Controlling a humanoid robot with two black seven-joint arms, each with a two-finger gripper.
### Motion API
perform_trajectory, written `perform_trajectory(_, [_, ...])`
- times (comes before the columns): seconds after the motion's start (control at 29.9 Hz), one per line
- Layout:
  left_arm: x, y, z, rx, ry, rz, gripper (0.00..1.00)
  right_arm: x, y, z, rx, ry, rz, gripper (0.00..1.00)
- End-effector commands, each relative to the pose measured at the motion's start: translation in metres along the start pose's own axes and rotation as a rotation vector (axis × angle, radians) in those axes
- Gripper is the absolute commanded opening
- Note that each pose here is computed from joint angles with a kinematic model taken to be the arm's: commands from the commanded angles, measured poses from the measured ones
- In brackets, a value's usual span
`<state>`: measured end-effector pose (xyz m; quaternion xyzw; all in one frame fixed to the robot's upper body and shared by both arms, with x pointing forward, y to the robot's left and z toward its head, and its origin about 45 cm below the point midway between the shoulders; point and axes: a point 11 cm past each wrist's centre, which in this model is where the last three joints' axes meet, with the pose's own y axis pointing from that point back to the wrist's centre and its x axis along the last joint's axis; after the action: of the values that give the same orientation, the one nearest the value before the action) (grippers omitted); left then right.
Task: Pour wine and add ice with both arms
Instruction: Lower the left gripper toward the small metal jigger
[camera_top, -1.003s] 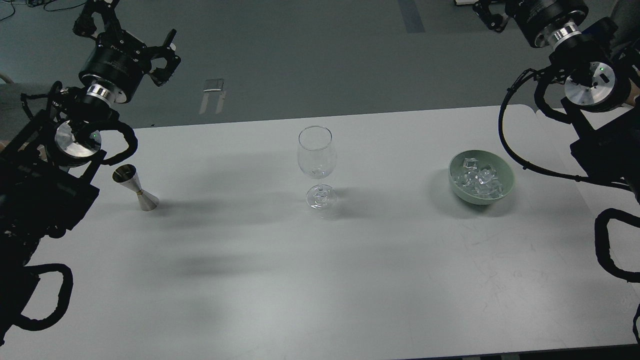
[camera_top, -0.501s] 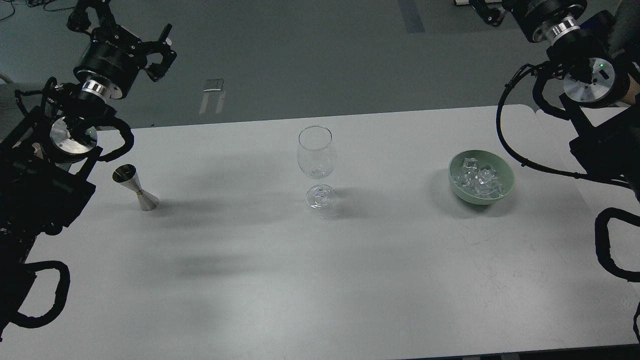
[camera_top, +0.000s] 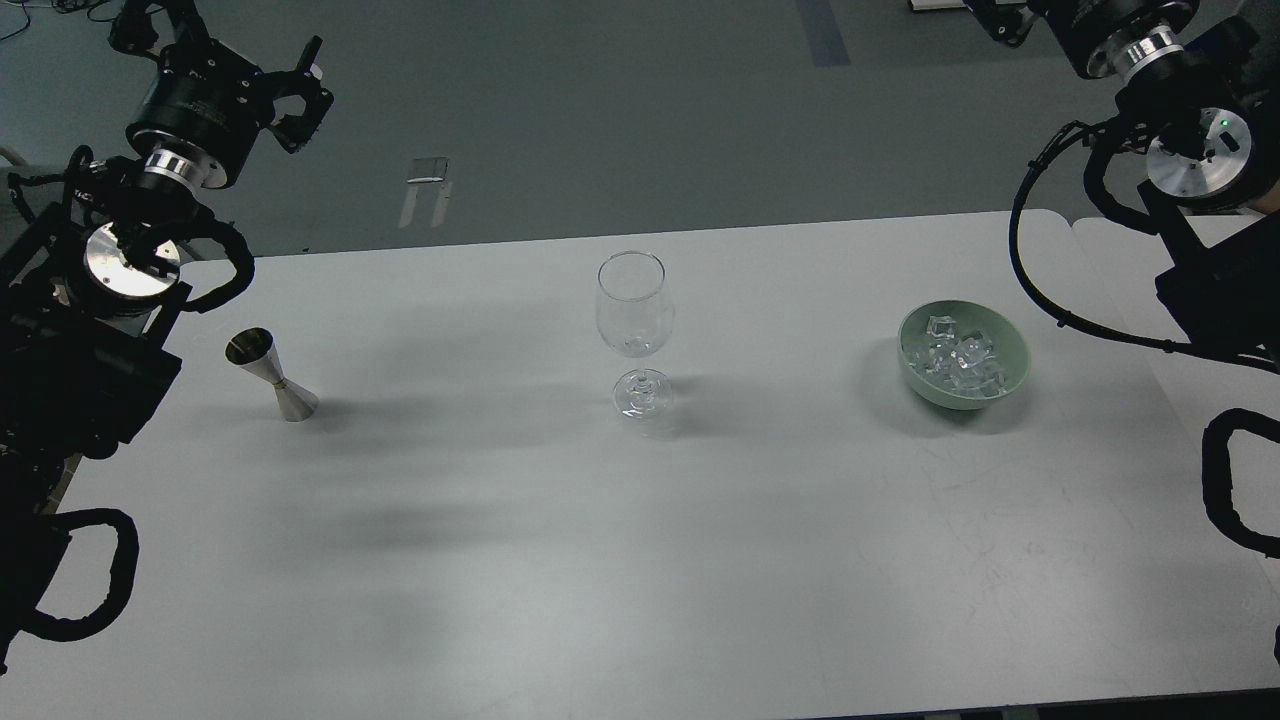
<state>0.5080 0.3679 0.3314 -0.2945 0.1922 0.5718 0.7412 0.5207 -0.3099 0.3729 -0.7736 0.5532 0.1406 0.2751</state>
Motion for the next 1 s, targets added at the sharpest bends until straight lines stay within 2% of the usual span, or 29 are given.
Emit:
perform_trajectory(0.0, [0.000, 0.000, -0.004, 0.015, -0.016, -0.001, 0.99, 0.000, 0.000, -0.002, 0.008, 0.001, 0.002, 1.00])
perform_trajectory(0.47, [-0.019, -0.008, -0.027, 0.060, -0.005, -0.047, 0.99, 0.011, 0.004, -0.008, 0.012, 0.018, 0.025, 1.00])
perform_trajectory(0.7, [-0.012, -0.009, -0.025, 0.046, -0.010, 0.015, 0.99, 0.008, 0.002, -0.009, 0.017, 0.015, 0.018, 1.00])
perform_trajectory(0.97, [-0.024, -0.016, -0.018, 0.038, -0.017, -0.020, 0.99, 0.011, 0.004, -0.009, 0.017, 0.018, 0.034, 1.00])
